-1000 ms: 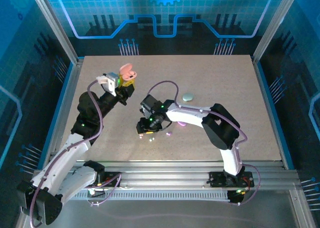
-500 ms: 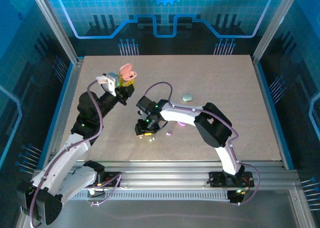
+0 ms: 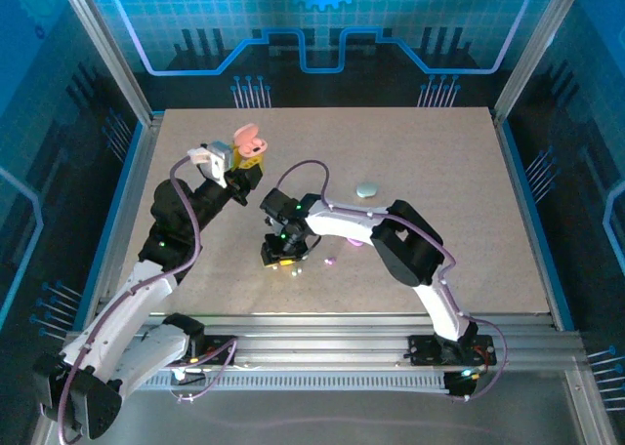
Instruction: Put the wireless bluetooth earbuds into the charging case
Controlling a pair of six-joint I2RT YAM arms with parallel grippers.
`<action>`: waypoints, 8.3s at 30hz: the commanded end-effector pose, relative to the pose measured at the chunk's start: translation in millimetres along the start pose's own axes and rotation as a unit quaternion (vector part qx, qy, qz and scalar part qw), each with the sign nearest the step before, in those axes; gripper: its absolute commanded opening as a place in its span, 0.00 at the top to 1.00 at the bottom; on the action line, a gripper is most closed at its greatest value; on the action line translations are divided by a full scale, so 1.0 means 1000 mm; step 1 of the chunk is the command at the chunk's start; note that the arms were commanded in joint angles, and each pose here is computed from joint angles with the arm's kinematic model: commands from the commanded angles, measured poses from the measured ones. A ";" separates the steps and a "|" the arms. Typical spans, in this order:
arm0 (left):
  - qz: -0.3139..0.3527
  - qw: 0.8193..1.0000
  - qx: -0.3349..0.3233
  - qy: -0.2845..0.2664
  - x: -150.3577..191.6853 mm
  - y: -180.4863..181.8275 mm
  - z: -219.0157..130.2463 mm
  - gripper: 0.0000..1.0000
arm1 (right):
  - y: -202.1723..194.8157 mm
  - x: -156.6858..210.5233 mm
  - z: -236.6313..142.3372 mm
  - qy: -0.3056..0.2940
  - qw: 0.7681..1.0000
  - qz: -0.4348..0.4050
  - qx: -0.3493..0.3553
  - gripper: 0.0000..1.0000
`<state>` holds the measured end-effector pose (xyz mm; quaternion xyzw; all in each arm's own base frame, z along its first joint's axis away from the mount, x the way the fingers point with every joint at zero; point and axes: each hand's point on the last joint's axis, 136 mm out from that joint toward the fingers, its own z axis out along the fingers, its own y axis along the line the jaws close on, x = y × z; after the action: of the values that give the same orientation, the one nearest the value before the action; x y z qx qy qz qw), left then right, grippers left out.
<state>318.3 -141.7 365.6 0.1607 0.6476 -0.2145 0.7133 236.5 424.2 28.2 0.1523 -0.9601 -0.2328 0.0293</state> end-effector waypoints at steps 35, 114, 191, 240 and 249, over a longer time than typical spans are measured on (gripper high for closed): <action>-0.006 1.000 -0.003 -0.011 -0.005 0.002 -0.004 0.65 | -0.016 0.007 0.019 0.031 0.985 -0.080 0.148 0.70; -0.005 1.000 -0.006 -0.012 -0.005 0.003 -0.003 0.65 | 0.003 -0.007 0.003 -0.010 0.986 -0.094 0.135 0.68; -0.014 0.996 0.084 0.030 0.041 -0.030 0.024 0.66 | -0.022 -0.011 -0.206 -0.189 0.972 0.002 -0.142 0.78; 0.023 0.968 0.250 -0.006 0.080 -0.129 0.052 0.66 | 0.014 -0.027 -0.320 -0.321 0.932 -0.039 -0.166 0.77; 0.020 0.968 0.248 -0.008 0.079 -0.128 0.052 0.66 | 0.019 -0.027 -0.315 -0.313 0.936 -0.043 -0.157 0.76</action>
<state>310.8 -283.6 283.7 0.3374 0.5942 -0.3461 0.6429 298.9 306.9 315.1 0.0953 -0.8612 -0.4291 -0.2553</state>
